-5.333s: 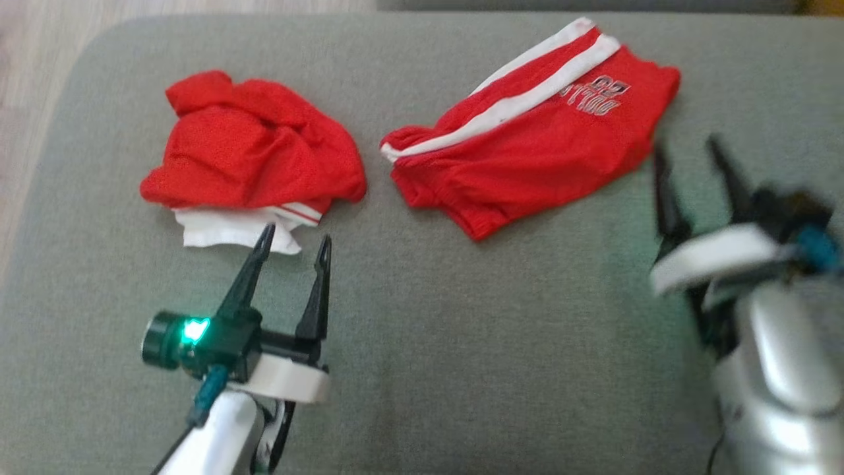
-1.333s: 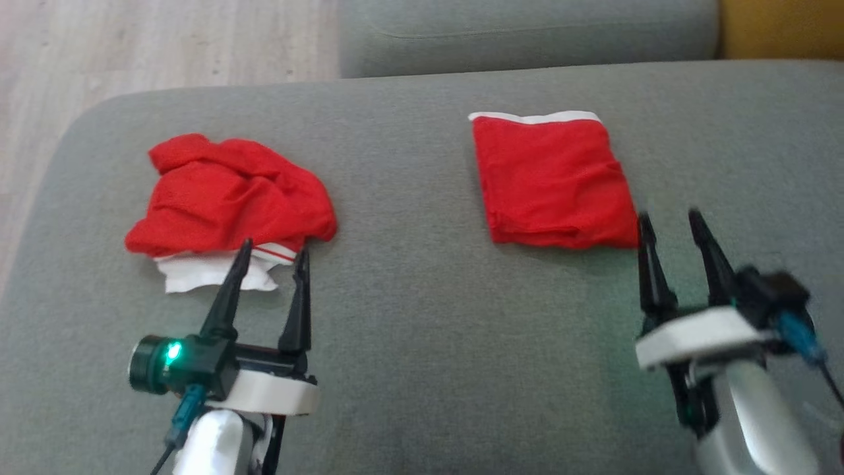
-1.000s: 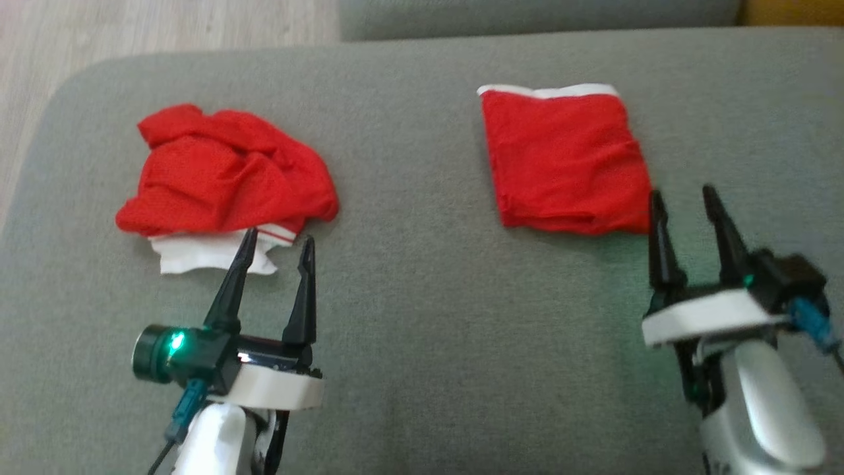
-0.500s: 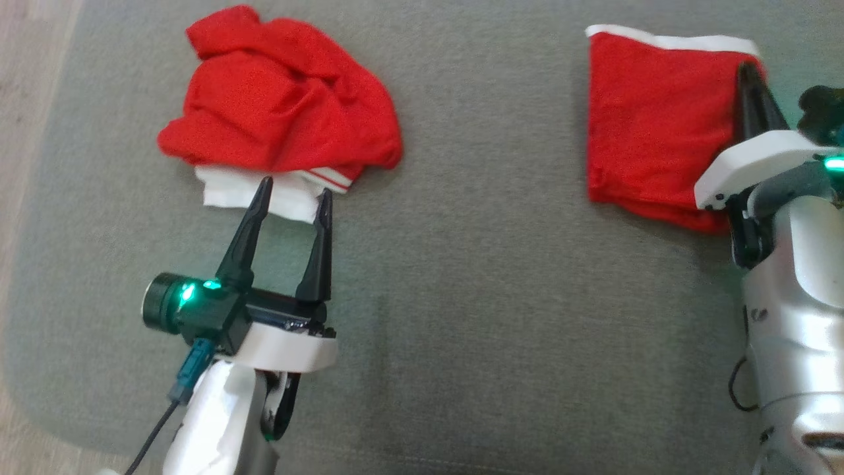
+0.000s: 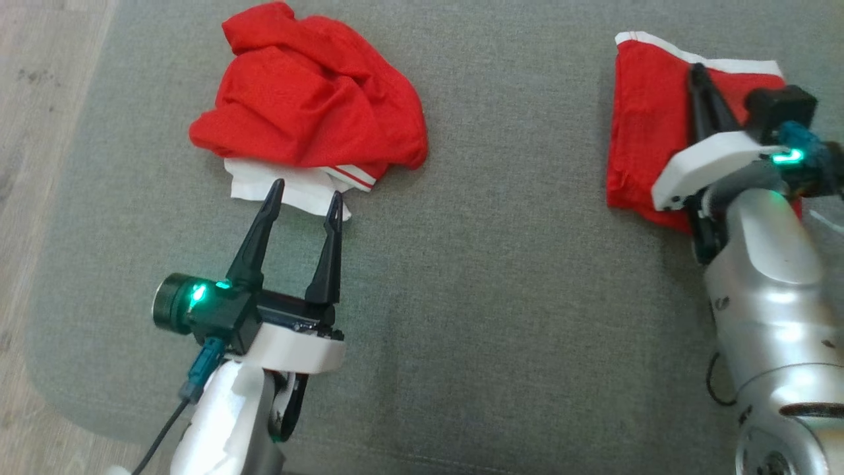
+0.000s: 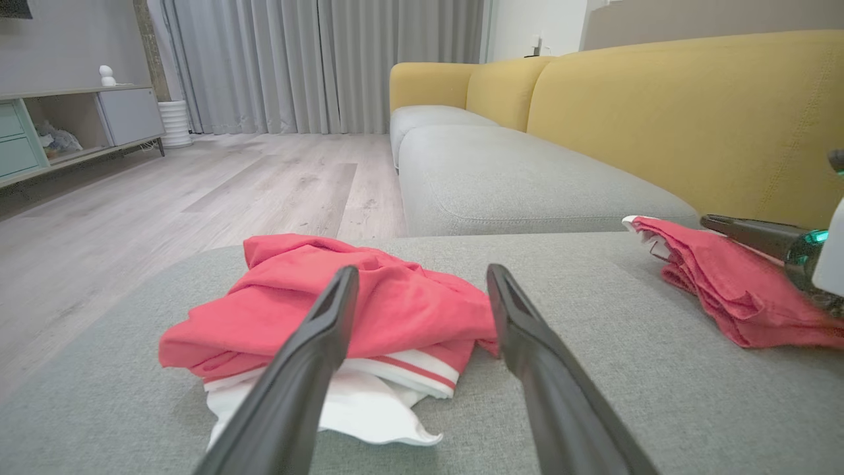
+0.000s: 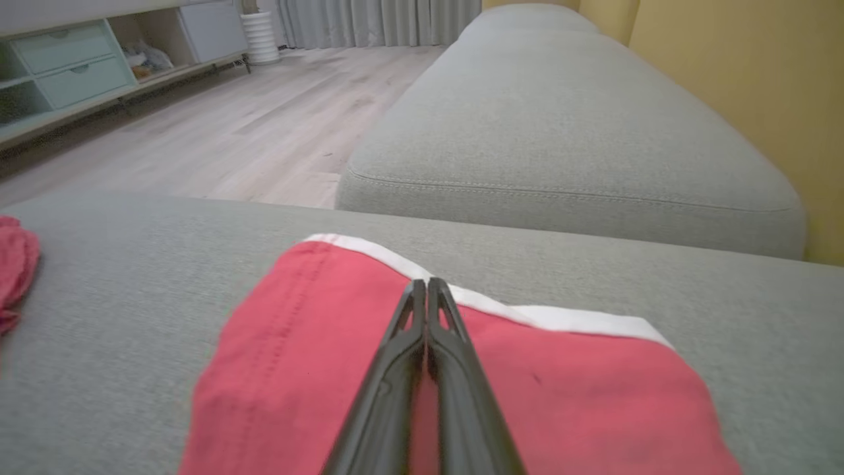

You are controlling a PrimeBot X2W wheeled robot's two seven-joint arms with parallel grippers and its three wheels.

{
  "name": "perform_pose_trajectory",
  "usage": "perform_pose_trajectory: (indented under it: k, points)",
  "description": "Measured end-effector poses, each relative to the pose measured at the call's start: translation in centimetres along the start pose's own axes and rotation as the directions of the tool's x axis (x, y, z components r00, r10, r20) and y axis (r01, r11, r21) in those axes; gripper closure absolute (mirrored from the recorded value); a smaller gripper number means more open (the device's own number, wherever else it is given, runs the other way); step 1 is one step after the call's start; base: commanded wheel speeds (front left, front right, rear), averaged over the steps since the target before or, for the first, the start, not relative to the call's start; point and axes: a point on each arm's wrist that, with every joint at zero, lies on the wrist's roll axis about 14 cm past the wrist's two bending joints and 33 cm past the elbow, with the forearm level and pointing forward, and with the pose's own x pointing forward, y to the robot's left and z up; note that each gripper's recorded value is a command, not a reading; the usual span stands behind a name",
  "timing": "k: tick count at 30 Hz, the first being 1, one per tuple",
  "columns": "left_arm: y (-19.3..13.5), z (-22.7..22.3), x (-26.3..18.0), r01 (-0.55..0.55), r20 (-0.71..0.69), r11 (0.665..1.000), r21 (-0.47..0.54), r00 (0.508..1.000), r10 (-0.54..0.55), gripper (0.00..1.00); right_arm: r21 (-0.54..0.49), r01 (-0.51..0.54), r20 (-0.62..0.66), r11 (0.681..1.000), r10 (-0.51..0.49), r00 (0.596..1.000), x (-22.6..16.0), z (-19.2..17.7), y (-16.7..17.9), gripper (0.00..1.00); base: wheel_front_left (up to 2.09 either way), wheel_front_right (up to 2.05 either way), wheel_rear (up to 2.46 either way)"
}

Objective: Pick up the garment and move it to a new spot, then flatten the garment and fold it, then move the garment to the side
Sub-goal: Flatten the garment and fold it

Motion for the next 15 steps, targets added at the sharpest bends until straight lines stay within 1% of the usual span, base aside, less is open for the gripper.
perform_pose_trajectory:
  k: [2, 4, 6, 7, 8, 11, 15]
  points:
    - [0.0, 0.3, -0.1, 0.001, 0.009, 1.0, 0.001, 1.0, -0.001, 0.0, 0.013, -0.037, 0.009, 0.999, 0.037, 0.999, 0.0, 0.5, 1.3, 1.0, 0.0, 0.0, 0.0]
    - [-0.1, 0.5, -0.2, 0.001, 0.014, 1.0, 0.001, 1.0, -0.001, 0.0, 0.022, -0.084, -0.008, 0.996, 0.085, 0.996, -0.2, 0.0, 2.9, 1.0, 0.0, 0.0, 0.0]
    - [-0.1, 0.6, -0.2, 0.002, 0.016, 1.0, 0.001, 1.0, -0.002, 0.0, 0.019, -0.123, -0.054, 0.992, 0.124, 0.991, -0.7, -1.4, 4.2, 1.0, 0.0, 0.0, 0.0]
    - [-0.1, 0.7, -0.2, 0.001, 0.019, 1.0, 0.001, 1.0, -0.001, 0.0, 0.017, -0.139, -0.126, 0.99, 0.14, 0.982, -1.3, -3.2, 4.7, 1.0, 0.0, 0.0, 0.0]
    - [-0.2, 0.8, -0.2, 0.002, 0.02, 1.0, 0.001, 1.0, -0.002, 0.0, 0.024, -0.14, -0.148, 0.99, 0.142, 0.979, -1.5, -3.7, 4.8, 1.0, 0.0, 0.0, 0.0]
    - [-0.2, 1.0, -0.3, 0.004, 0.026, 1.0, 0.002, 1.0, -0.004, 0.0, 0.031, -0.143, -0.157, 0.989, 0.146, 0.977, -1.7, -3.8, 4.9, 1.0, 0.0, 0.0, 0.0]
    - [-0.5, 1.3, -0.3, 0.01, 0.036, 1.0, -0.001, 0.999, -0.01, 0.0, 0.072, -0.116, -0.126, 0.991, 0.124, 0.984, -2.1, -2.9, 4.3, 1.0, 0.0, 0.0, 0.0]
